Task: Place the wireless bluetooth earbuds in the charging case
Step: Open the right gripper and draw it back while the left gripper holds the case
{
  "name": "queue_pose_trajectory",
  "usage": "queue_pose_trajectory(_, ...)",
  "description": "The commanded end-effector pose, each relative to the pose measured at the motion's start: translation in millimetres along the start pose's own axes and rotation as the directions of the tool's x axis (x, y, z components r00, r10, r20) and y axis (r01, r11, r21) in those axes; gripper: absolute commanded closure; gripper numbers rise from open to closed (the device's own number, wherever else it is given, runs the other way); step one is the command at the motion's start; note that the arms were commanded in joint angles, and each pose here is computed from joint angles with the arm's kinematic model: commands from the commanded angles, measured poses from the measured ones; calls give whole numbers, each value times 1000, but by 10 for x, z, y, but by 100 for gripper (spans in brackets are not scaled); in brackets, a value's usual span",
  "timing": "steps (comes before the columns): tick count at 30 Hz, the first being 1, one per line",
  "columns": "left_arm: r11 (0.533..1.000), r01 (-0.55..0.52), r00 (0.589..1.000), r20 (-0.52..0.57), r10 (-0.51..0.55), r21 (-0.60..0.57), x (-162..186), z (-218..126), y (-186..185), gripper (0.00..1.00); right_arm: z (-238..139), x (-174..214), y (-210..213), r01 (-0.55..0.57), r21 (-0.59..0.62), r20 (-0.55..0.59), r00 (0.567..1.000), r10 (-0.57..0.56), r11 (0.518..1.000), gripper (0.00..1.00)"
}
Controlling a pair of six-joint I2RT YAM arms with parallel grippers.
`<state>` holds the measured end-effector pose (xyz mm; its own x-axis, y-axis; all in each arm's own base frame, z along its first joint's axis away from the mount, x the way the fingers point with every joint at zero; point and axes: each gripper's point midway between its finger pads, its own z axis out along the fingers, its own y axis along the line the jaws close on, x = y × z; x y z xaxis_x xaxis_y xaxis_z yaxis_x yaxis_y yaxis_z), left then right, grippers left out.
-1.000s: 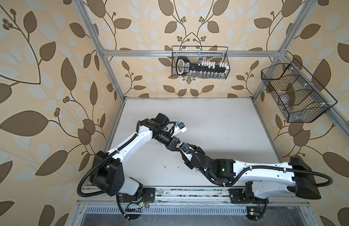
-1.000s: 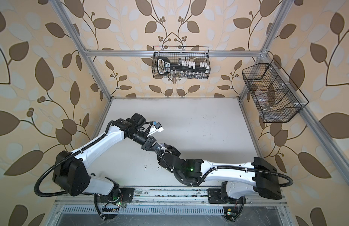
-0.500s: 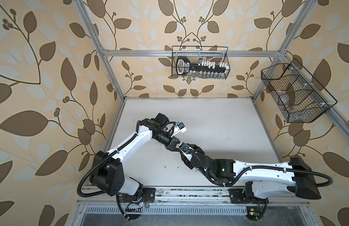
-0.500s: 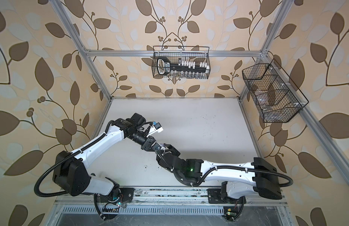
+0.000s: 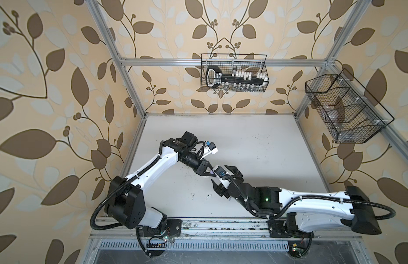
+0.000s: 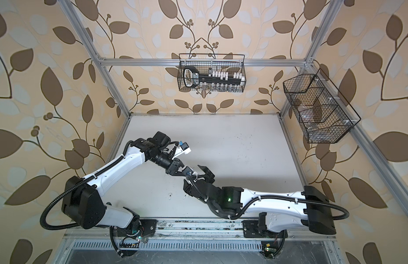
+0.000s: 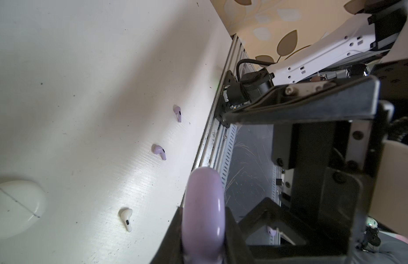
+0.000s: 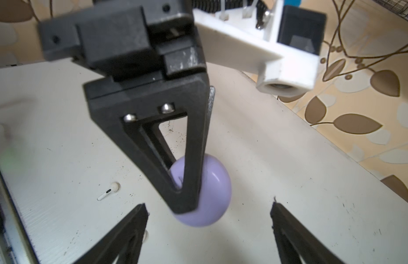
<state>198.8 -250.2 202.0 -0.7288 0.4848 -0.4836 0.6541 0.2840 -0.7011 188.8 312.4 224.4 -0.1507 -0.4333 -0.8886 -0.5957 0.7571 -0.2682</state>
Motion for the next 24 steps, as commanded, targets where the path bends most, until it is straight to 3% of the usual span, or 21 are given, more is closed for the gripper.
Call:
queue_pose_trajectory(1, 998, -33, 999, 32, 34, -50, -187, 27, 140, 99, -165, 171, -140, -75, 18, -31, 997, 76, 997, 14)
queue_pose_trajectory(8, 999, -22, 996, 88, 26, -47, -357, 132, 323, 100, -329, 302, -452, -324, -7, -68, 944, 323, 946, 13)
queue_pose_trajectory(13, 997, -54, 990, 125, 61, -58, -396, 162, 381, 100, -329, 417, -575, -427, 13, -91, 900, 426, 904, 13)
queue_pose_trajectory(18, 990, -110, 975, 184, 125, -89, -363, 180, 436, 98, -234, 558, -680, -525, 29, -144, 840, 523, 851, 13)
queue_pose_trajectory(24, 948, -222, 940, 207, 269, -227, -237, 223, 631, 99, -64, 795, -724, -635, 41, -234, 745, 625, 771, 16)
